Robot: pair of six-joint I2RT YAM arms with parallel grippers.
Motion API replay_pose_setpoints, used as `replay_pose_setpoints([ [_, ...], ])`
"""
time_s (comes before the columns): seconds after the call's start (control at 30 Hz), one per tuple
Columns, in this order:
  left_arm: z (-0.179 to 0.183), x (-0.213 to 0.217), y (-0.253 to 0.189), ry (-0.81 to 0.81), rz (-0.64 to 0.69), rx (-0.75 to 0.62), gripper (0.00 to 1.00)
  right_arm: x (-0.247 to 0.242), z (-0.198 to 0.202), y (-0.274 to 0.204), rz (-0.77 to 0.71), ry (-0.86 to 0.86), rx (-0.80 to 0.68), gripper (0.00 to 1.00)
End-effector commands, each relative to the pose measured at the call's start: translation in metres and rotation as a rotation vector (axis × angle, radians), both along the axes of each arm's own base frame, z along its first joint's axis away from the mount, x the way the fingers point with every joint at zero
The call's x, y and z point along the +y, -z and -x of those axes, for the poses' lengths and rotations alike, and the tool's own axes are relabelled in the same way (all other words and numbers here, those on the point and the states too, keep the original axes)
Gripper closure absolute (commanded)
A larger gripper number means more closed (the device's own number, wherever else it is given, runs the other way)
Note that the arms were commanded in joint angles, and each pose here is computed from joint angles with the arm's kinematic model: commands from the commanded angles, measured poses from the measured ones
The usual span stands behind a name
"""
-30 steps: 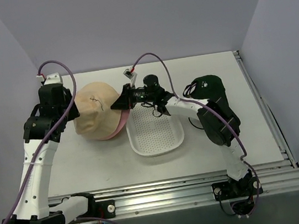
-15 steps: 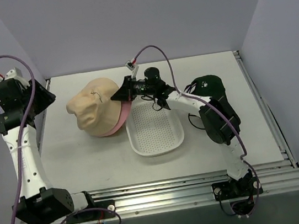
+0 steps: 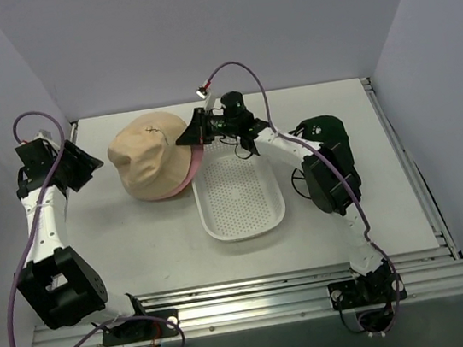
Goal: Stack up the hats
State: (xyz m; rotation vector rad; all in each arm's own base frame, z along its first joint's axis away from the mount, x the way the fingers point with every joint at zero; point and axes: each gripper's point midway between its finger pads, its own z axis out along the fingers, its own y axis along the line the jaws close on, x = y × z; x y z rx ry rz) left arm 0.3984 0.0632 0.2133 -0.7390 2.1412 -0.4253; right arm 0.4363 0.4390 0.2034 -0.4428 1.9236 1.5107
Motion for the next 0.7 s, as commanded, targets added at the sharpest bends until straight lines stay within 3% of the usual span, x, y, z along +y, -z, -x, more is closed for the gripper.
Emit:
replay_pose_setpoints([
  [0.0,-0.025,0.010,-0.003,-0.031,0.036,-0.096,0.38,-0.002,-0.012,0.013,0.059,0.008,0.020,0.98],
  [0.4,-0.048,0.009,0.005,0.020,0.057,-0.145,0.38,-0.001,-0.019,0.051,0.174,-0.023,0.135,0.99],
  [0.67,-0.051,0.011,0.021,0.012,0.081,-0.141,0.38,0.008,-0.007,0.056,0.207,-0.086,0.131,0.99],
])
